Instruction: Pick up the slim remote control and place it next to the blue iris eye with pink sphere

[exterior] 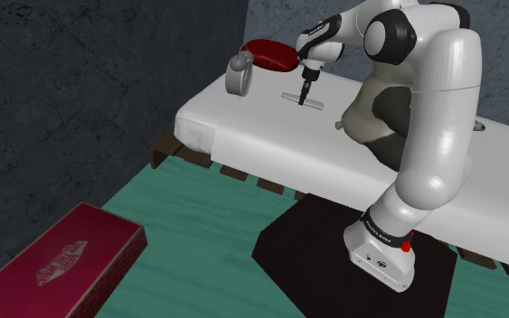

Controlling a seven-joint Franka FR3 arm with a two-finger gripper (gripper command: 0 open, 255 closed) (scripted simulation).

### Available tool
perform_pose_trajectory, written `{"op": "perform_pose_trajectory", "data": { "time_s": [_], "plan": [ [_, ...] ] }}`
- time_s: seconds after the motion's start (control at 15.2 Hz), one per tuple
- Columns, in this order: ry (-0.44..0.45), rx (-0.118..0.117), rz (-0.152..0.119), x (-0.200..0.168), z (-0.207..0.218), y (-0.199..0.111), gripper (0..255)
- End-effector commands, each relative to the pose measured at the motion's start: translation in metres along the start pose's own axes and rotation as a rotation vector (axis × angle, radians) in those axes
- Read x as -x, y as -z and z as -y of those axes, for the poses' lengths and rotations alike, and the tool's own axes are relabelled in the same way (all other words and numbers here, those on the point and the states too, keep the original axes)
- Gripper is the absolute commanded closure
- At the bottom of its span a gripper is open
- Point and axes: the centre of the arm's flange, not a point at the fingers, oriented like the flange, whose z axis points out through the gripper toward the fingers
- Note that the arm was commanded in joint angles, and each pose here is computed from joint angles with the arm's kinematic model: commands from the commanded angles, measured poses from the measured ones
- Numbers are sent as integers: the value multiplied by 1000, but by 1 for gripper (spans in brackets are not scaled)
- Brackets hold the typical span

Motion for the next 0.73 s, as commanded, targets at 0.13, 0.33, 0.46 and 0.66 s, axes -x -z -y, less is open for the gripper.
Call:
{"op": "perform_pose_trajectory", "data": {
  "time_s": [0.13, 0.33, 0.46, 0.66],
  "plan": [
    [0, 0, 0, 0, 0, 0, 255],
    [0, 0, 0, 0, 0, 16, 255],
    [0, 0, 0, 0, 0, 26, 255],
    [0, 0, 0, 0, 0, 42, 255]
  ]
}}
